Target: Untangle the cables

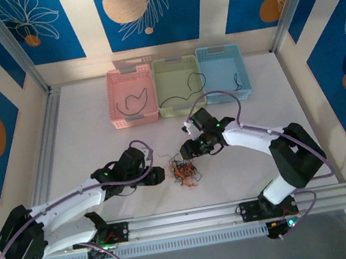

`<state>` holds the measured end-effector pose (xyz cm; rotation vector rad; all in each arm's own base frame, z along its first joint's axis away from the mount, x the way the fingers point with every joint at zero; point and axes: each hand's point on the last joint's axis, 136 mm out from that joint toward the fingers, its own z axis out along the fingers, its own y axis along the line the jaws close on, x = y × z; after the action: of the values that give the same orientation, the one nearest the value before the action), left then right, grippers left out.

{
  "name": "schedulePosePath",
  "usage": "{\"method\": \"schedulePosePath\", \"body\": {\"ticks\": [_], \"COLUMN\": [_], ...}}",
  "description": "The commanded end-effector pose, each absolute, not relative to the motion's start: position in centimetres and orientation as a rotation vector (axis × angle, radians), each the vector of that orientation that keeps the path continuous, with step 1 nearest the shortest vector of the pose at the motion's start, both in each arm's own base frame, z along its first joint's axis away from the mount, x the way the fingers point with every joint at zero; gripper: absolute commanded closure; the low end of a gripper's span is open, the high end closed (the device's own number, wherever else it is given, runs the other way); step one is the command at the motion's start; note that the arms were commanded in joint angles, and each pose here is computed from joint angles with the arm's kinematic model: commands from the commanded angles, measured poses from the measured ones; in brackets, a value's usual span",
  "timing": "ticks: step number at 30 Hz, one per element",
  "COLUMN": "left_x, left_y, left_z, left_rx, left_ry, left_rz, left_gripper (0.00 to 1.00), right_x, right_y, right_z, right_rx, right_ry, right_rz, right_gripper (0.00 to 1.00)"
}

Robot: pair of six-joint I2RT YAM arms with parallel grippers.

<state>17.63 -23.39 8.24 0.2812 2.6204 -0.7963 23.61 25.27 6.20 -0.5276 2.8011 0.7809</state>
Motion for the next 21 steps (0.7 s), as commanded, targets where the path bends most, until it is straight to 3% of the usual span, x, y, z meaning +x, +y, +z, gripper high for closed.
{"method": "schedulePosePath", "body": {"ticks": [1,9,16,21], "left_x": [17.9,18.1,18.2,18.2], "left_y": [-23.6,-23.8,-24.1,-24.1], "left_z": [8.7,8.4,8.6,8.8], "left_rx": [0.272,0.272,0.283,0.288], "left_ry": [2.596,2.599,2.607,2.607], "left_rz": [-0.833,-0.838,-0.839,-0.841], "left_gripper": [0.43,0.43,0.43,0.43], "right_x": [22.7,22.0,21.4,20.5], "right_y": [25.6,25.9,26.4,26.6], "right_z": [5.8,5.4,7.0,7.5], "right_rx": [-0.602,-0.645,-0.704,-0.732], "right_ry": [2.842,2.849,2.776,2.761], "right_rz": [0.797,0.834,0.882,0.888], "right_gripper": [0.54,0.56,0.45,0.43]}}
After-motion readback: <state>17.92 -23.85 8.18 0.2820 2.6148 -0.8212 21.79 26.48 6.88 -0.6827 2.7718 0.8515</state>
